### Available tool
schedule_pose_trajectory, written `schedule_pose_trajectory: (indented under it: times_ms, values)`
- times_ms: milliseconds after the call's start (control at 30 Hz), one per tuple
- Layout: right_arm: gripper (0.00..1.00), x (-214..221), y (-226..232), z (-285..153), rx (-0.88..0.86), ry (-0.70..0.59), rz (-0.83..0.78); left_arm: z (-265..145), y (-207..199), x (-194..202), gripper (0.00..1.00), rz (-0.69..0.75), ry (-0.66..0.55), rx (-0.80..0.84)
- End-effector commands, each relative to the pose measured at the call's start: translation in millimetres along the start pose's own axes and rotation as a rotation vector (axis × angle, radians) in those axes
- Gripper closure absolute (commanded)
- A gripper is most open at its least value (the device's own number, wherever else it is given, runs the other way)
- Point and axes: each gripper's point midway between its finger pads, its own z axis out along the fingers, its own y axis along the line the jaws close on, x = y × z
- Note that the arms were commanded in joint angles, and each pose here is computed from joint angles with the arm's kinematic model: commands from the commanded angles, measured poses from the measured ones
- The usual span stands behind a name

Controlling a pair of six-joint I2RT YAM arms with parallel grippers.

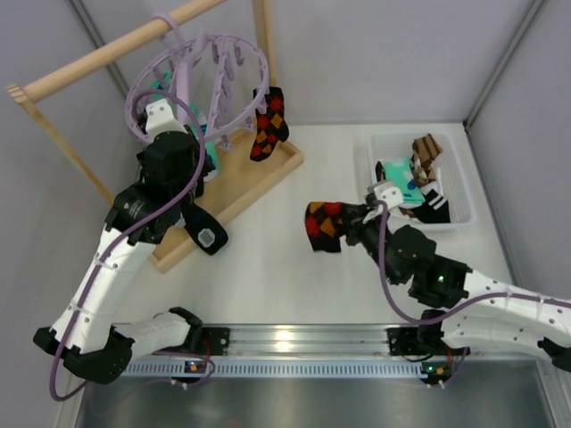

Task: Remove the socks clipped to the hanger

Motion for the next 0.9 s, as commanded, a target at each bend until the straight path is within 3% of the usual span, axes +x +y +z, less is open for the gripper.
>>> schedule_pose_trajectory:
  times_ms: [0, 200, 367, 533, 600, 633, 667, 700, 767, 833, 867]
  values:
    - [1.0, -2.4, -64.8, -19.7, 0.197, 0.036, -0.018, -6.6, -4.5, -9.1, 0.86, -0.019, -0.018, 0.045]
    - [1.0, -16.1, -172.9, -30.1, 0.537, 0.126, -0.036, -19.2, -6.9, -7.0, 0.76, -0.013, -0.007, 0.11]
    - [1.0, -28.8, -261.4, -21.8, 0.733, 0.191, 0.011, -34.0, -4.6, -2.2, 0.47, -0.003, 0.002, 0.17]
    - [1.0, 13.8, -333.7, 12.5, 0.836, 0.349, 0.08, -59.8, -8.4, 7.3, 0.25, 0.025, 0.024, 0.305]
    - [0.95, 49.0, -358.1, 22.4, 0.87, 0.449, 0.113, -72.7, -15.0, 14.4, 0.13, 0.038, 0.047, 0.393]
    - [0.88, 55.2, -361.6, 30.5, 0.86, 0.465, 0.127, -83.3, -12.1, 17.2, 0.1, 0.039, 0.042, 0.427]
    - [0.62, 65.0, -375.7, 28.8, 0.867, 0.481, 0.168, -91.6, -15.9, 21.9, 0.02, 0.05, 0.055, 0.483]
    - [0.5, 86.0, -382.9, 34.8, 0.862, 0.532, 0.19, -98.2, -15.3, 24.9, 0.02, 0.051, 0.057, 0.51]
    - [0.37, 98.8, -385.2, 41.0, 0.845, 0.588, 0.216, -113.4, -10.7, 32.6, 0.02, 0.056, 0.053, 0.565]
    - [0.3, 92.8, -382.2, 41.4, 0.84, 0.563, 0.219, -132.4, -9.6, 36.1, 0.02, 0.052, 0.042, 0.641]
    - [0.22, 73.7, -376.9, 39.9, 0.839, 0.503, 0.217, -129.4, -6.2, 47.5, 0.02, 0.065, 0.058, 0.637]
